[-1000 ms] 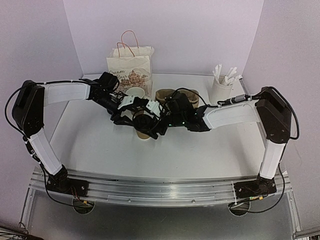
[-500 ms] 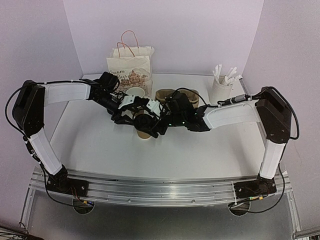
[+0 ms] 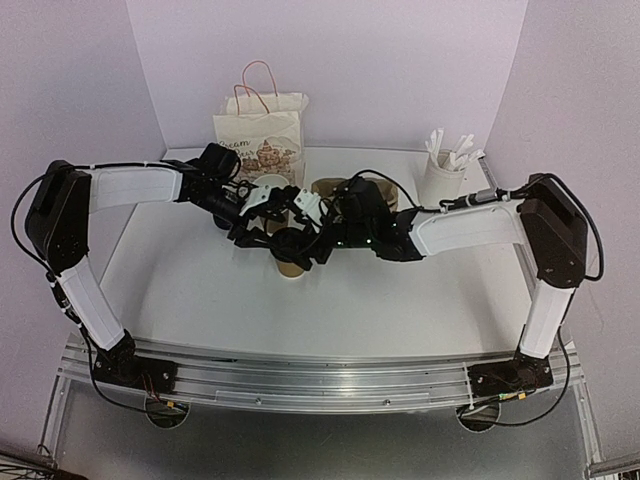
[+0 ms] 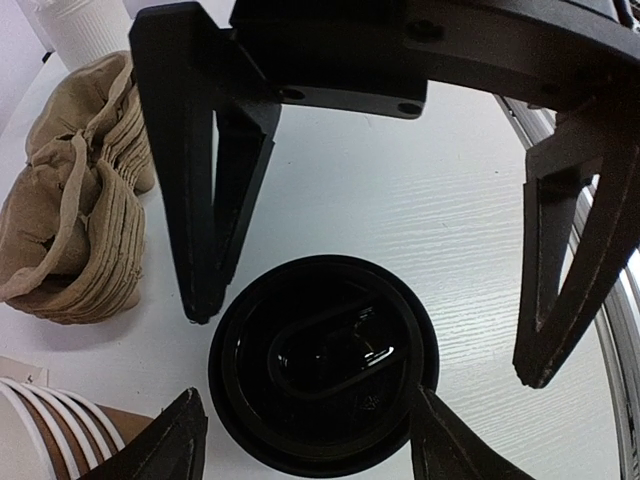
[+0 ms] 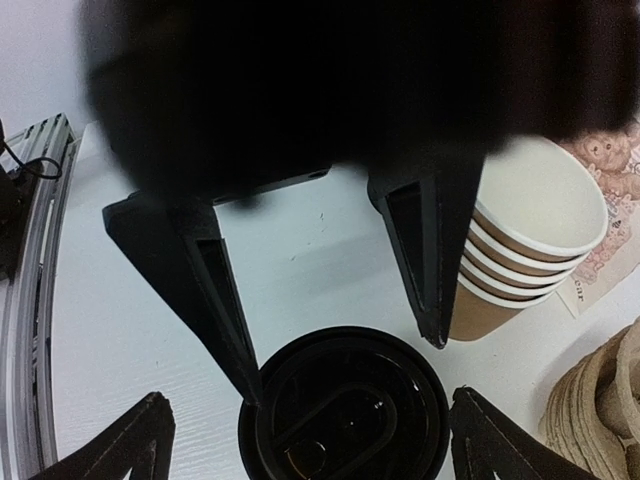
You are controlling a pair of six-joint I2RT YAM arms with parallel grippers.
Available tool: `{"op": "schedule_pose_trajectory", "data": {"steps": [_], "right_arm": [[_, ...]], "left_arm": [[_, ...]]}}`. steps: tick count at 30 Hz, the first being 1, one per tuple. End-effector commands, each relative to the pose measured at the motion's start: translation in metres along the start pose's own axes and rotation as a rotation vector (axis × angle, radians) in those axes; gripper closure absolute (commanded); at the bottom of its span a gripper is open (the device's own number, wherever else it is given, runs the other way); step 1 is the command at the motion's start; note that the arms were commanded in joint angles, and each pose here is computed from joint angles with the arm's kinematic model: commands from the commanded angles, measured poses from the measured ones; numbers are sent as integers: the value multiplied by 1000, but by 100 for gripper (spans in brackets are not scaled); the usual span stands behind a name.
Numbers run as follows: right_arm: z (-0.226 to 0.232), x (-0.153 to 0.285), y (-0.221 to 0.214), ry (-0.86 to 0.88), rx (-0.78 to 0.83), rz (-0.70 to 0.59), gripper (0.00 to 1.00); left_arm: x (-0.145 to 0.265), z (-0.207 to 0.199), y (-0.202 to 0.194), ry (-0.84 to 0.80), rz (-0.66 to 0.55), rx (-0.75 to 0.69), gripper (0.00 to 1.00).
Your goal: Pack the takeout coffee
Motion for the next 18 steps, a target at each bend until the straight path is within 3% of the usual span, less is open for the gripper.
{"op": "schedule_pose_trajectory", "data": {"steps": [1,6,11,18], "right_arm": [[-7,28,46,-46,-131,-118,9],[-19,43,50,-90,-363,-108,11],[-28,54,27,-137,-649,-7,17],[-38,60,-8,-214,-953,48,21]], "left_arm": [[20,-1,12,9,-46,-81,31],[34,-2,27,20,-64,12,31],[46,3,34,91,-63,417,42],[50,16,2,326,-83,933,54]]}}
Point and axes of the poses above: each gripper's point midway between its finger pads, its own x axis back along the fingers, its own z axis along the line the jaws close on, y = z × x, the point moved 3 cm from there along x, back along the fingers, and after that the axes turned 6 degrees about -x, right-handed, at the moved point
